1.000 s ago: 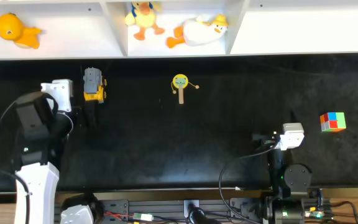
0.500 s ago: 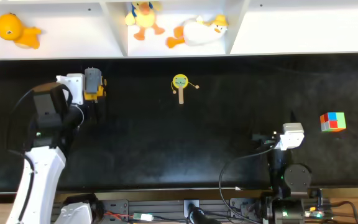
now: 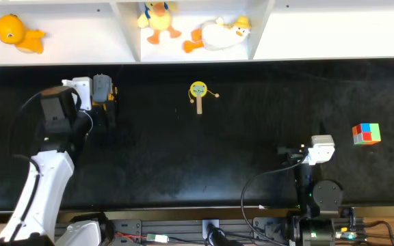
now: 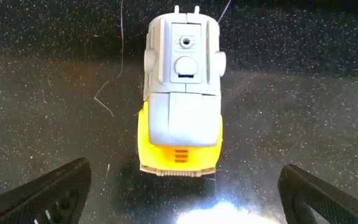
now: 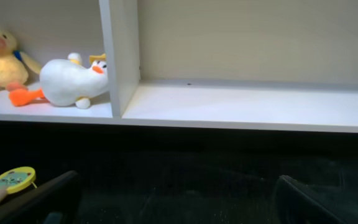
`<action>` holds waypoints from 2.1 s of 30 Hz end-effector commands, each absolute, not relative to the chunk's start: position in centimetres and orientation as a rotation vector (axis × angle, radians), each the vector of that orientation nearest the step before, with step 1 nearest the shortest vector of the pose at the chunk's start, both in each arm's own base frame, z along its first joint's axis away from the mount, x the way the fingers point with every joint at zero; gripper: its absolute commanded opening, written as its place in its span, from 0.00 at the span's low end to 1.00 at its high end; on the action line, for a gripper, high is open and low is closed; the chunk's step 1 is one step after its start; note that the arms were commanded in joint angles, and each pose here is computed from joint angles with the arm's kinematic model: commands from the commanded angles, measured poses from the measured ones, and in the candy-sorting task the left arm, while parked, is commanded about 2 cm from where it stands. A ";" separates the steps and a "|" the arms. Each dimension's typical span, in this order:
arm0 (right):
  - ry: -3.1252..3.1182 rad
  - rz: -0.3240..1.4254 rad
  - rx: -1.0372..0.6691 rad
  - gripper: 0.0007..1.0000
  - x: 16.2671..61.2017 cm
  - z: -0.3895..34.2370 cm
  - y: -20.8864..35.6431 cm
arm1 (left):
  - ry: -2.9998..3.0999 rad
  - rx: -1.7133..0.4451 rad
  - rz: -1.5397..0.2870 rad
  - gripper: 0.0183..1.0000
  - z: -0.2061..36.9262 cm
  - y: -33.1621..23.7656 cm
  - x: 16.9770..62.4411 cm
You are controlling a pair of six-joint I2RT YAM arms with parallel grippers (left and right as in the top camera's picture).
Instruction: Store Toys
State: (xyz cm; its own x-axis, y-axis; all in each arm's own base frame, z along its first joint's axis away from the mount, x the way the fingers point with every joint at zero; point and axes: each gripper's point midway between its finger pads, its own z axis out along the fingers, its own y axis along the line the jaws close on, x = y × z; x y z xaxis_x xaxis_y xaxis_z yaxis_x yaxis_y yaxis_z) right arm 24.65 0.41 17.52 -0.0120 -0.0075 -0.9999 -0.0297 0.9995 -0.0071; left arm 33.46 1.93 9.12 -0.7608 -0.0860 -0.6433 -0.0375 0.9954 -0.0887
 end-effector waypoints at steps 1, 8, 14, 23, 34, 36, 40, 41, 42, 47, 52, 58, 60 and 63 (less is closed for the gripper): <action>1.583 0.016 -0.010 1.00 24.7 17.2 0.1 | 2.450 -0.101 -0.082 0.98 8.3 2.1 33.6; 1.583 0.016 -0.010 0.99 24.7 17.2 0.1 | 2.446 -0.102 -0.077 0.96 7.4 2.2 34.5; 1.583 0.016 -0.010 1.00 24.7 17.2 0.1 | 2.439 -0.101 -0.076 0.95 6.9 2.3 35.2; 1.583 0.016 -0.010 1.00 24.7 17.2 0.1 | 2.428 -0.096 -0.073 0.86 6.3 2.4 36.0; 1.583 0.016 -0.010 1.00 24.7 17.2 0.1 | 2.423 -0.090 -0.070 0.62 6.2 2.4 36.2; 1.583 0.016 -0.010 0.99 24.7 17.2 0.1 | 2.417 -0.089 -0.069 0.58 6.3 2.5 36.3; 1.583 0.016 -0.010 1.00 24.7 17.2 0.1 | 2.412 -0.089 -0.070 0.51 6.4 2.5 36.4; 1.583 0.016 -0.010 1.00 24.7 17.2 0.1 | 2.412 -0.089 -0.070 0.48 6.4 2.5 36.4; 1.583 0.016 -0.010 0.99 24.7 17.2 0.1 | 2.412 -0.089 -0.070 0.46 6.4 2.5 36.4; 1.583 0.016 -0.010 1.00 24.7 17.2 0.1 | 2.413 -0.089 -0.070 0.43 6.4 2.4 36.4; 1.583 0.016 -0.010 0.99 24.7 17.2 0.1 | 2.422 -0.091 -0.072 0.42 6.3 2.4 36.2; 1.583 0.016 -0.010 1.00 24.7 17.2 0.1 | 2.432 -0.091 -0.072 0.39 6.9 2.3 35.4; 1.583 0.016 -0.010 0.99 24.7 17.2 0.1 | 2.430 -0.090 -0.071 0.39 7.4 2.3 35.1; 1.583 0.016 -0.010 0.99 24.7 17.2 0.1 | 2.429 -0.091 -0.071 0.38 7.9 2.3 34.7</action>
